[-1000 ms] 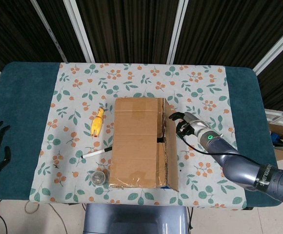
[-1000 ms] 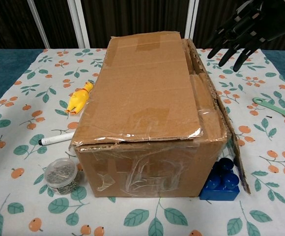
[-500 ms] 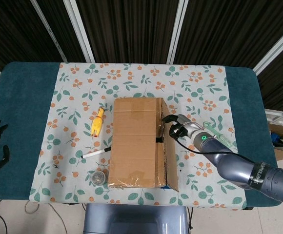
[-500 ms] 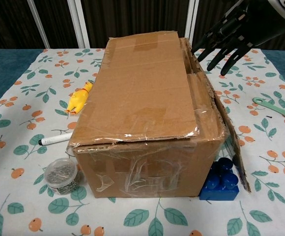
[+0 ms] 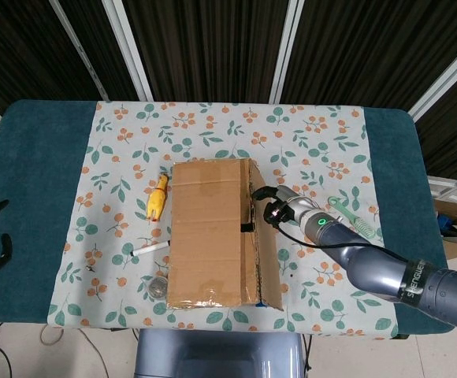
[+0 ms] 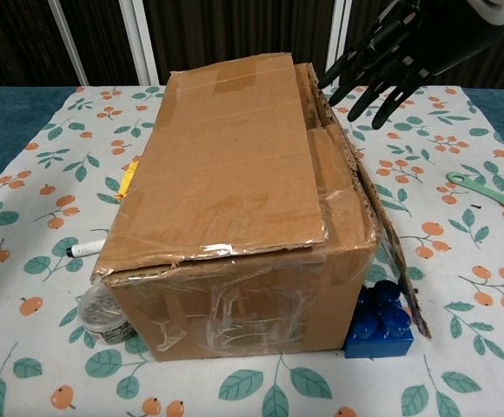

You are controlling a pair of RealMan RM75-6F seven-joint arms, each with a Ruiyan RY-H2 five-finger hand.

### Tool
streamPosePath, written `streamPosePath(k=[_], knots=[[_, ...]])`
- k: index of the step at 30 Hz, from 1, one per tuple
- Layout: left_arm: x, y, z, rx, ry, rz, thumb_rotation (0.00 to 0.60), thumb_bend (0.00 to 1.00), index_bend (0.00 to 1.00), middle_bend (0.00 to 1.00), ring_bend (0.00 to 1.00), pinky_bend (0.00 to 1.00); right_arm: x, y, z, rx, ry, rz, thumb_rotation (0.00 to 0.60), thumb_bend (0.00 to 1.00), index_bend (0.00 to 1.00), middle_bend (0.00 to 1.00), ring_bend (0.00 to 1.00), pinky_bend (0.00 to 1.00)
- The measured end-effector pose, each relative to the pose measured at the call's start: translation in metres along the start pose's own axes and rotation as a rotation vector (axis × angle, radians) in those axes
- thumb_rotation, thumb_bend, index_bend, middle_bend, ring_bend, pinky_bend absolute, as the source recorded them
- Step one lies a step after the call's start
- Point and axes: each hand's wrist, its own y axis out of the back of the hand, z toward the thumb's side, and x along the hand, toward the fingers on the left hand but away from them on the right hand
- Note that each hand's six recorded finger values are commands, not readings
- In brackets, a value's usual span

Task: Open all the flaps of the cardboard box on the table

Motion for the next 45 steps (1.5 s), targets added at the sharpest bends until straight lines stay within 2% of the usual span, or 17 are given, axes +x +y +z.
streamPosePath(k=[14,21,33,45], knots=[[0.001,0.001,-0.002,-0.001,0.010,0.005,0.600,0.59,0.15,0.06,0.10,0.12,0.001,0.002,0.014,0.014,0.015,0.022,0.600,0.90,0.22,0.21,0.33,0.42],[0.001,0.001,-0.002,-0.003,0.012,0.005,0.600,0.59,0.15,0.06,0.10,0.12,0.000,0.007,0.017,0.047,0.014,0.002,0.600,0.90,0.22,0.21,0.33,0.42],[0.001,0.002,-0.003,-0.011,0.018,0.007,0.600,0.59,0.15,0.06,0.11,0.12,-0.001,-0.002,0.031,0.066,0.026,0.023,0.600,0.90,0.22,0.21,0.33,0.42],[0.001,0.003,-0.004,-0.016,0.024,0.008,0.600,0.59,0.15,0.05,0.11,0.12,-0.002,-0.013,0.031,0.068,0.024,0.067,0.600,0.90,0.22,0.21,0.33,0.42]])
